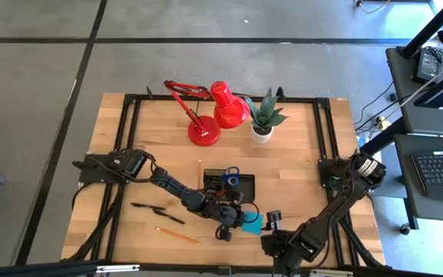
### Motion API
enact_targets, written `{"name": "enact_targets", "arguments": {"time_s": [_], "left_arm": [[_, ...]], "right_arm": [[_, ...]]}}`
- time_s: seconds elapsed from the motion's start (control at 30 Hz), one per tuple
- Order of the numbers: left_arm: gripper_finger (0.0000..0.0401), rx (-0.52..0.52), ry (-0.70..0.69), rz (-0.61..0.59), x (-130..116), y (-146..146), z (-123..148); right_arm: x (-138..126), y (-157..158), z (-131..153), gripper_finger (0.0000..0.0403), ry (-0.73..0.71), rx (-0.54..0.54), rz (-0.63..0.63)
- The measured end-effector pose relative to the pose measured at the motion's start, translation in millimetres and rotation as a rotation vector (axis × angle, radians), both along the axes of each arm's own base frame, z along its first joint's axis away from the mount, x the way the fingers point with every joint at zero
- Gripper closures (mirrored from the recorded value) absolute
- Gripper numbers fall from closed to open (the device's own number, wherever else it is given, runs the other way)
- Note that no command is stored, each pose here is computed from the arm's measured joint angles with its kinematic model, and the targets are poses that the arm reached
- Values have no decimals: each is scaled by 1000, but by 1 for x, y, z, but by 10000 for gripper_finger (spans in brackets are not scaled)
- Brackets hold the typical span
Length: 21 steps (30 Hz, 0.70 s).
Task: Pick and place office supplies into organizer
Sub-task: Put the sticky notes into the black desk organizer
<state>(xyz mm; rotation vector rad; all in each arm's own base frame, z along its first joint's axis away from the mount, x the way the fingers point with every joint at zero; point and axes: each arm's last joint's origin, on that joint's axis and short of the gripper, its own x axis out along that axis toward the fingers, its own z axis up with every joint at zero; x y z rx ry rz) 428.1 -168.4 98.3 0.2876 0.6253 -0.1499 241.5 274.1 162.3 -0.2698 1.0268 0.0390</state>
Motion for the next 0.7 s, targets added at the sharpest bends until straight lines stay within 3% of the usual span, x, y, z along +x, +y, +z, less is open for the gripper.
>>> {"name": "enact_targets", "arguments": {"time_s": [0.27,0.7], "left_arm": [[338,-9,11,9,0,1,-1],[338,-11,17,6,0,2,-1]], "right_arm": [[3,3,-34,178,58,-86,10],[-3,8,-58,178,-23,-260,-3]]}}
